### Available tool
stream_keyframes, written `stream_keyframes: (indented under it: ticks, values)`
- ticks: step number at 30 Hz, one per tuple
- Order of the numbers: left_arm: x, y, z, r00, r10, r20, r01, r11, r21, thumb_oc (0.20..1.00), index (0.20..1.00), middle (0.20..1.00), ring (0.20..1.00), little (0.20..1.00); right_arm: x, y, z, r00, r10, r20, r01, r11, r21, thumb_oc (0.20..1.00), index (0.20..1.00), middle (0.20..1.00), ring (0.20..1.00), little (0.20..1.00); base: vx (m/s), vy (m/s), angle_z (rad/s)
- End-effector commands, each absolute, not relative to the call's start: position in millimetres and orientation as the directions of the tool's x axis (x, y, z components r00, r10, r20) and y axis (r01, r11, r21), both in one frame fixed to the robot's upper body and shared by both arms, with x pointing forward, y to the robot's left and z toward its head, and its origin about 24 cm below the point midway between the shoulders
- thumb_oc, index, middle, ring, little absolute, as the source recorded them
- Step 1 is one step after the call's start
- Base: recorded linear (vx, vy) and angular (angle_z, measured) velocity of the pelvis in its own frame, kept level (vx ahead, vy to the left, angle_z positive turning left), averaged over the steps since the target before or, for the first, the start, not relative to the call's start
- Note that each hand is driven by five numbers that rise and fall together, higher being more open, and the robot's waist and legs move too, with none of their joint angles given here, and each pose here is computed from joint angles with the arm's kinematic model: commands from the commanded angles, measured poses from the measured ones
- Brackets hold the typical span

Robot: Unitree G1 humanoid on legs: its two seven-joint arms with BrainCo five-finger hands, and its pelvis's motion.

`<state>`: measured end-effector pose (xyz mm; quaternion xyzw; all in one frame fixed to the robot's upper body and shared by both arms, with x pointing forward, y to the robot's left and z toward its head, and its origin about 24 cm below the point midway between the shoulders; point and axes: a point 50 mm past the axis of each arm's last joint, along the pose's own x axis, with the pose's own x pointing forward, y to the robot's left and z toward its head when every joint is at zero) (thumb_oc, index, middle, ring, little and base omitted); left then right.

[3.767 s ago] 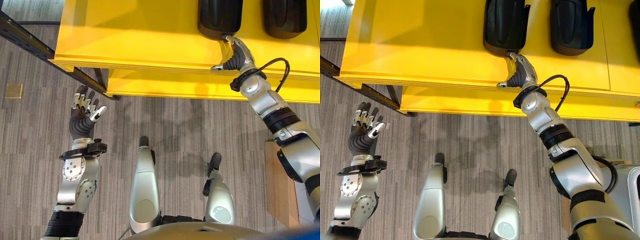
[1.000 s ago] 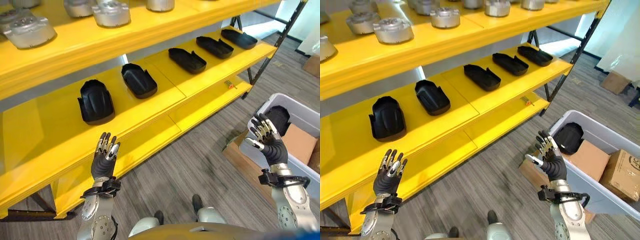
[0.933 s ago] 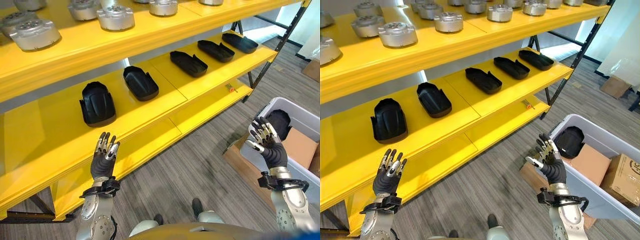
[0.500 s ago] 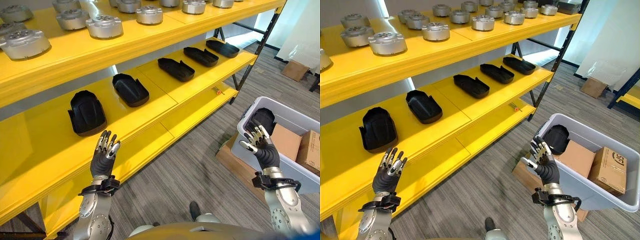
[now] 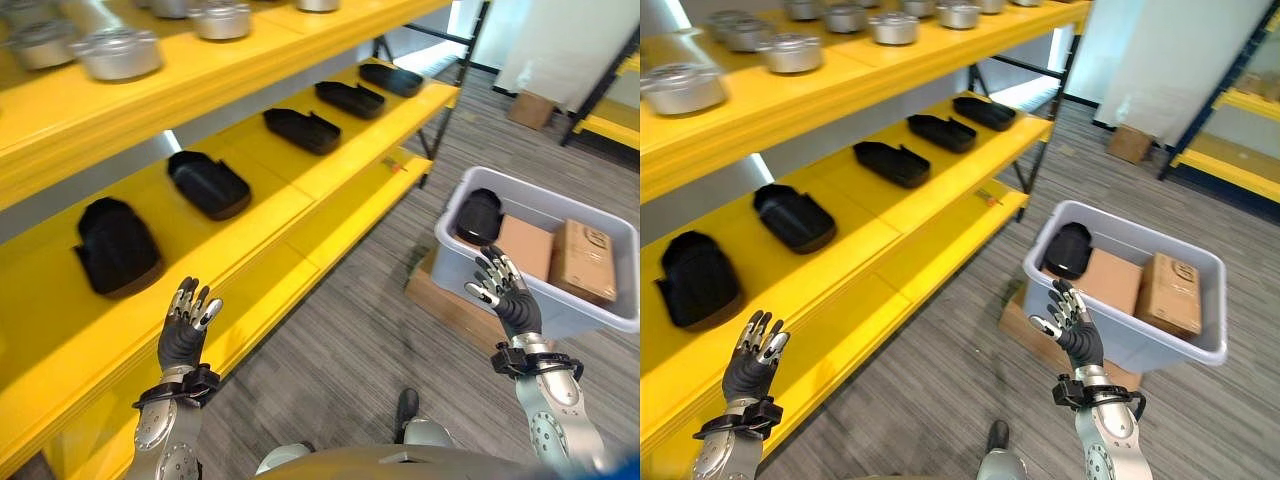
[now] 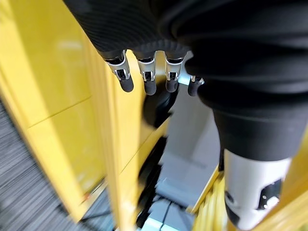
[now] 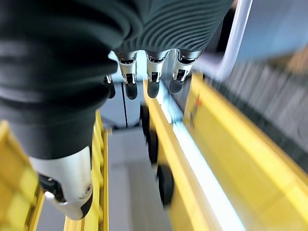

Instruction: Move parts from the plastic box to the shelf.

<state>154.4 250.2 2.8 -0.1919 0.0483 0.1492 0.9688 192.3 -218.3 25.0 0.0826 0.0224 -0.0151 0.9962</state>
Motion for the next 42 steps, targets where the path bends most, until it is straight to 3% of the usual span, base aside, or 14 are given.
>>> stream_keyframes:
  ticks: [1,12,26,42]
  values:
    - [167,251,32,0.968,0.251,0.008,-0.231,0.904,-0.359,1.000,1.000,1.000,1.000,1.000,206,-221,62,0.992,-0.003,0.124,-0.012,0.993,0.114,1.000,1.000,1.000,1.000,1.000,0.13,-0.105,-0.01]
    - [184,224,29,0.985,0.170,0.016,-0.144,0.879,-0.455,1.000,1.000,1.000,1.000,1.000,199,-244,66,0.989,-0.081,0.127,0.070,0.994,0.088,1.000,1.000,1.000,1.000,1.000,0.21,-0.226,0.01]
    - [180,221,24,0.988,0.154,-0.010,-0.141,0.879,-0.455,1.000,1.000,1.000,1.000,1.000,192,-251,62,0.994,-0.069,0.090,0.064,0.996,0.055,1.000,1.000,1.000,1.000,1.000,0.15,-0.216,-0.30]
    - [175,217,18,0.991,0.131,-0.019,-0.126,0.892,-0.435,1.000,1.000,1.000,1.000,1.000,189,-245,51,0.999,0.002,0.036,-0.002,1.000,0.005,1.000,1.000,1.000,1.000,1.000,0.21,0.053,-0.52]
